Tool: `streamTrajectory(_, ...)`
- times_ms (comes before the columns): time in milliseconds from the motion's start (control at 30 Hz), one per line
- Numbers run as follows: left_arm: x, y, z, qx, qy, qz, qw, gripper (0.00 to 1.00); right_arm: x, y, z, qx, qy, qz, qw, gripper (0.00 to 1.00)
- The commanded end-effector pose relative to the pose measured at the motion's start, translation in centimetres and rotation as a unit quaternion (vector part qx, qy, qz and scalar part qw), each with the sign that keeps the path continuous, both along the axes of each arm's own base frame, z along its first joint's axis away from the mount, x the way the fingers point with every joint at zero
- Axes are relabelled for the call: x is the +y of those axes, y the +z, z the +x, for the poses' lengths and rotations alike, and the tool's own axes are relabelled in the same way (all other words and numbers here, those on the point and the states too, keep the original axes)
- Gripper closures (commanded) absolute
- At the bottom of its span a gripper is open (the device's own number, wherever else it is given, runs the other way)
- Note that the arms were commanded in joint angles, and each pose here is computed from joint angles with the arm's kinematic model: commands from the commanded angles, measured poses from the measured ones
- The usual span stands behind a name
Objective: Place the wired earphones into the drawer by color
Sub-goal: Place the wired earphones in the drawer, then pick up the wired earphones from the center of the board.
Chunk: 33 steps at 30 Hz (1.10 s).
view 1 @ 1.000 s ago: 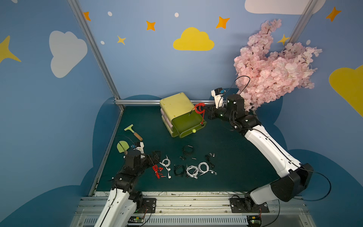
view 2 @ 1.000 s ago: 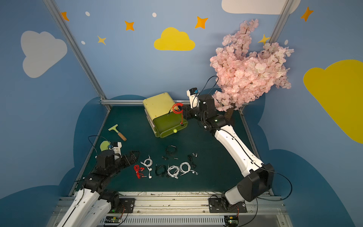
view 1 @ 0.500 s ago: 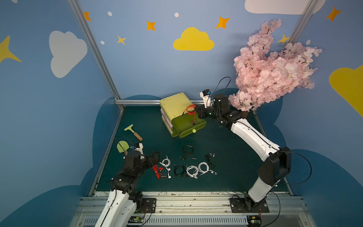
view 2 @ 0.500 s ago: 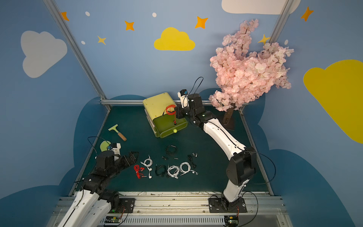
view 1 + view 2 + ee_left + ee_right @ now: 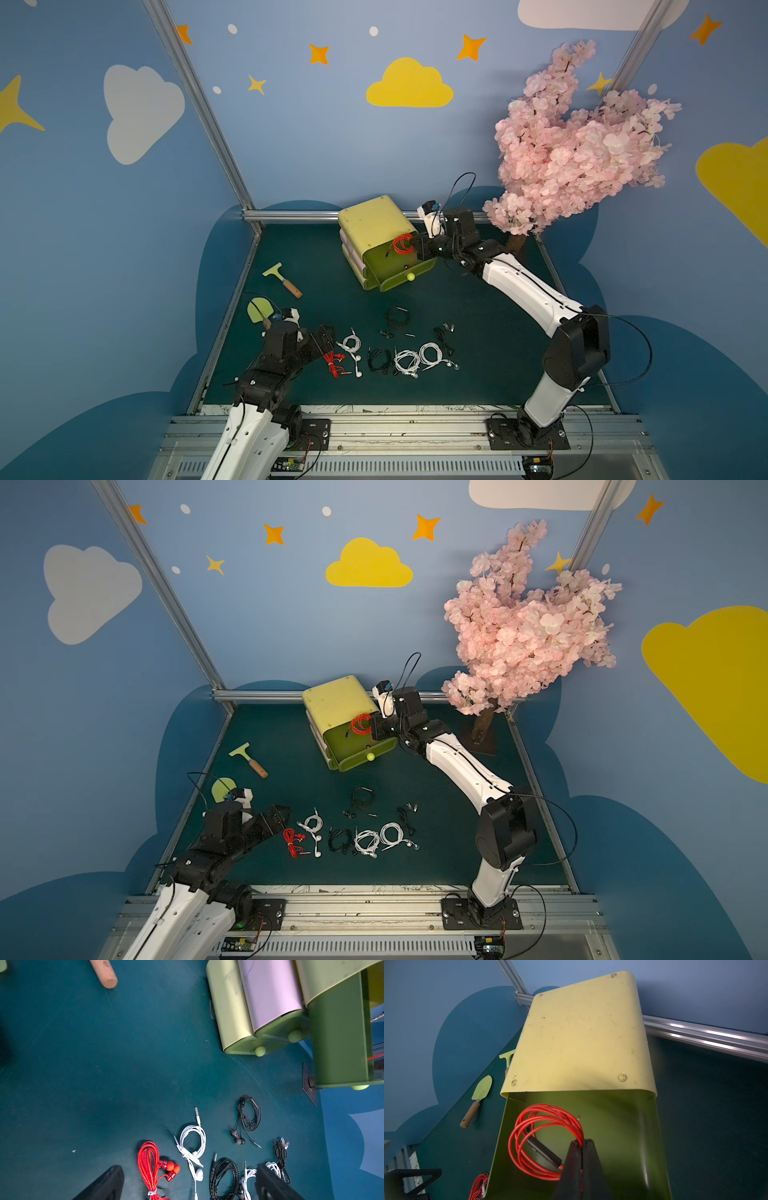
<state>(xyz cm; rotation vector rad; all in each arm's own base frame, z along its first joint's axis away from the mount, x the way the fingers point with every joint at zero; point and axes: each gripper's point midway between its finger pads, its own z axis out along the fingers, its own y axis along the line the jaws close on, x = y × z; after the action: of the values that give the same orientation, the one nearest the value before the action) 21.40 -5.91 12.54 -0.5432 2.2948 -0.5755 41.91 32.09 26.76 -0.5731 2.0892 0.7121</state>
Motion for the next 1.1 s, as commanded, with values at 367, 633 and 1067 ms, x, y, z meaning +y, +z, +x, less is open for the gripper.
streamTrajectory(367,1.5,-1.9,-1.9,0.084,0.073,-0.011,0.994,0.0,-0.6,-0.7,-0.1,0.007,-0.007,-0.026,1.0,0.71)
streamTrajectory(633,1.4,-3.8,-3.2,0.145,0.092,-0.019,0.985,0.0,-2.4,2.7,-1.8,-0.021,-0.014,-0.007,1.0,0.52)
streamTrajectory(1067,-0.6,-6.5,-4.0,0.18,0.062,-0.045,0.981,0.07,-8.5,3.5,-5.5,-0.026,-0.067,0.025,0.997,0.02)
